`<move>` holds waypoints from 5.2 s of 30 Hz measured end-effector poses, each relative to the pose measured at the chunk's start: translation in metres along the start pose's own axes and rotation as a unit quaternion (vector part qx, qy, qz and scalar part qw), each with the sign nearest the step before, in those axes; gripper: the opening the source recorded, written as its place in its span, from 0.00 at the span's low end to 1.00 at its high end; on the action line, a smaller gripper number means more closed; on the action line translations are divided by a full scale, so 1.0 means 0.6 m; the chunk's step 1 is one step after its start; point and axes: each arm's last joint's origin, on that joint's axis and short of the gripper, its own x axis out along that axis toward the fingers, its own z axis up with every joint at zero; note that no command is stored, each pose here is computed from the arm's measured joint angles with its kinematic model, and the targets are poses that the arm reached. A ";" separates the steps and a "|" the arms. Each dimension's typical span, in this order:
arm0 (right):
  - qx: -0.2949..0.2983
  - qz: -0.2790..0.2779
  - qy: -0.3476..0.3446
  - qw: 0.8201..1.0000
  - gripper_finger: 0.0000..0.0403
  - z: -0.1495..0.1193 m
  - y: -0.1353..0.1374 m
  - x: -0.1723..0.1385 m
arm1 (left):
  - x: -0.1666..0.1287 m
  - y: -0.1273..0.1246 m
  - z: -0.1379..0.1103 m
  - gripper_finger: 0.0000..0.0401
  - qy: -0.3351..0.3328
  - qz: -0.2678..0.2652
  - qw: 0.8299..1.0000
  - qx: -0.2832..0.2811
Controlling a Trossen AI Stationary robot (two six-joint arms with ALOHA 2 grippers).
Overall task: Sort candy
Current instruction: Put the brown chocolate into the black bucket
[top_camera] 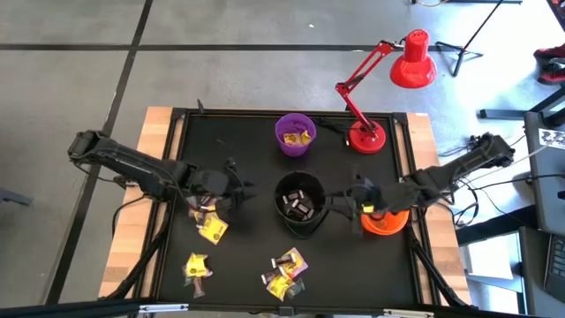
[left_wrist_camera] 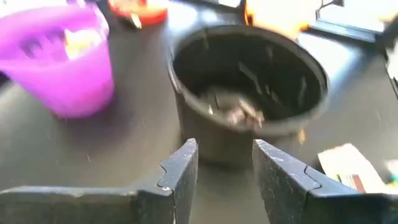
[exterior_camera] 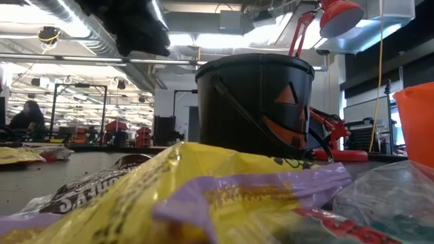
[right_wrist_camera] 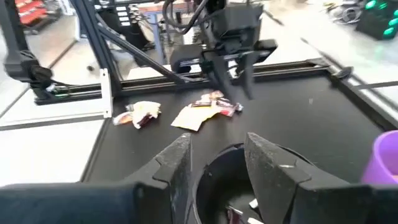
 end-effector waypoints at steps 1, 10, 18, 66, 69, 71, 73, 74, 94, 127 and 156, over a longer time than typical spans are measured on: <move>-0.004 -0.004 -0.001 1.000 0.36 -0.002 0.005 -0.005 | -0.001 0.001 -0.006 0.36 0.022 -0.003 1.000 0.000; -0.035 -0.030 0.013 0.999 0.35 -0.020 0.029 -0.020 | -0.026 0.034 -0.067 0.36 0.250 0.105 0.960 -0.076; -0.034 -0.033 0.013 0.999 0.35 -0.021 0.029 -0.019 | -0.047 0.062 -0.100 0.36 0.300 0.235 0.919 -0.101; -0.037 -0.056 0.012 0.998 0.35 -0.025 0.030 -0.012 | 0.006 0.082 -0.121 0.00 0.206 0.197 0.953 -0.104; -0.037 -0.056 0.012 0.998 0.35 -0.025 0.030 -0.012 | 0.002 0.070 -0.086 0.00 0.177 0.184 0.963 -0.090; -0.037 -0.056 0.012 0.998 0.35 -0.025 0.030 -0.012 | -0.003 0.060 -0.060 0.00 0.153 0.177 0.969 -0.079; -0.037 -0.056 0.012 0.998 0.35 -0.025 0.030 -0.012 | -0.010 0.049 -0.032 0.00 0.126 0.168 0.975 -0.065; -0.037 -0.056 0.012 0.998 0.35 -0.025 0.030 -0.012 | -0.015 0.042 -0.018 0.00 0.111 0.163 0.979 -0.058; -0.045 -0.085 0.012 0.995 0.35 -0.028 0.028 -0.010 | -0.004 -0.068 0.110 0.00 -0.159 -0.064 0.984 0.050; -0.047 -0.093 0.017 0.994 0.35 -0.031 0.026 -0.010 | 0.027 -0.008 0.125 0.44 -0.134 -0.044 0.990 0.019; -0.030 -0.094 0.030 0.995 0.35 -0.036 0.025 -0.011 | -0.057 0.015 -0.186 0.44 0.333 0.191 0.911 -0.153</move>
